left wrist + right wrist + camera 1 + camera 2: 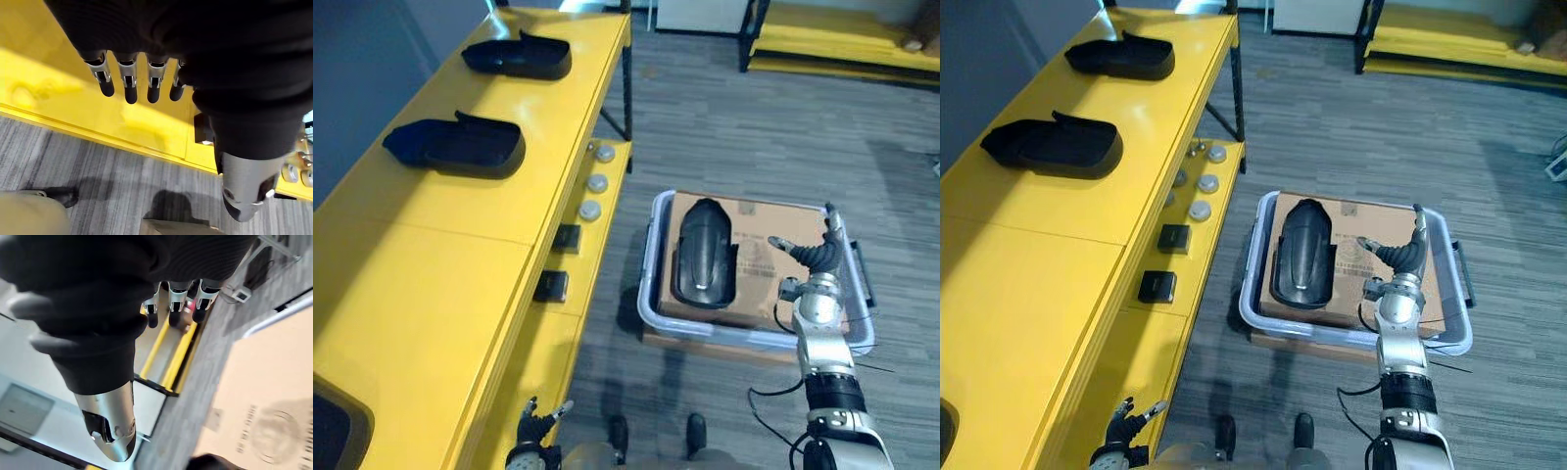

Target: Walk over and take plastic housings, then place them on the shelf

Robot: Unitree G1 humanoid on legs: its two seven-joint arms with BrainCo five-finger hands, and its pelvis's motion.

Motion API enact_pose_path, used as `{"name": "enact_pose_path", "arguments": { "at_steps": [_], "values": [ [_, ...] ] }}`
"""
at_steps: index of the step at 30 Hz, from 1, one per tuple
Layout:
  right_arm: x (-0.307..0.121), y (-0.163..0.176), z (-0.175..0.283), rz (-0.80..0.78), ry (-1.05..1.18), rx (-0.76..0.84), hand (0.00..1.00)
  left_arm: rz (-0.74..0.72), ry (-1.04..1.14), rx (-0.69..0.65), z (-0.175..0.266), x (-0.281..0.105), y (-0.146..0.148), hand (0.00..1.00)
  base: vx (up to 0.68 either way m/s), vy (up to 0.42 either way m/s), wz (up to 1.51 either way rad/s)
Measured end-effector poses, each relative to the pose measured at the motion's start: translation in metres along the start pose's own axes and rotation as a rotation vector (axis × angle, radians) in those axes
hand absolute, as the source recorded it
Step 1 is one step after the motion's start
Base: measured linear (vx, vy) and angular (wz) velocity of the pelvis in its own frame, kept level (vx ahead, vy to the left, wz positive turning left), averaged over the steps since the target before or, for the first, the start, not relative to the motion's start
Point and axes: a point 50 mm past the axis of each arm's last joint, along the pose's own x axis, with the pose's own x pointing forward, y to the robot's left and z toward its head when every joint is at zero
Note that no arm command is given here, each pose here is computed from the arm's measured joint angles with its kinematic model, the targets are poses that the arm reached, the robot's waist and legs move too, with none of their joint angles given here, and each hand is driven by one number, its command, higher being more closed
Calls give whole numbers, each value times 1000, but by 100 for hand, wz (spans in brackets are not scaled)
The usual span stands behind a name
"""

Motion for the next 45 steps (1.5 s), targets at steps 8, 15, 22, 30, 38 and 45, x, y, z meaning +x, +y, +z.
{"name": "enact_pose_path", "arguments": {
  "at_steps": [8, 15, 22, 30, 38, 45],
  "values": [
    [18, 18, -7, -15, 166, -31, 0, -8, -80, -7, 21, 4, -12, 0, -28, 48, 12],
    [33, 21, 4, -10, 185, -52, 100, -11, -109, -4, 31, 7, -15, 0, -15, 35, 7],
    [50, 13, 22, -4, 151, -89, 100, -21, -122, -9, 37, 9, -16, 0, -36, -25, -3],
    [39, 37, 19, 112, 147, -107, 100, -22, -116, -5, 39, 12, -17, 0, -25, -62, -3],
    [31, 24, 8, 80, 117, -115, 100, -28, -114, -4, 38, 12, -17, 0, -6, 2, 6],
    [13, 5, 7, -2, 23, -108, 100, -49, -131, -14, 40, 8, -19, 0, 40, 3, 3]
  ]
}}
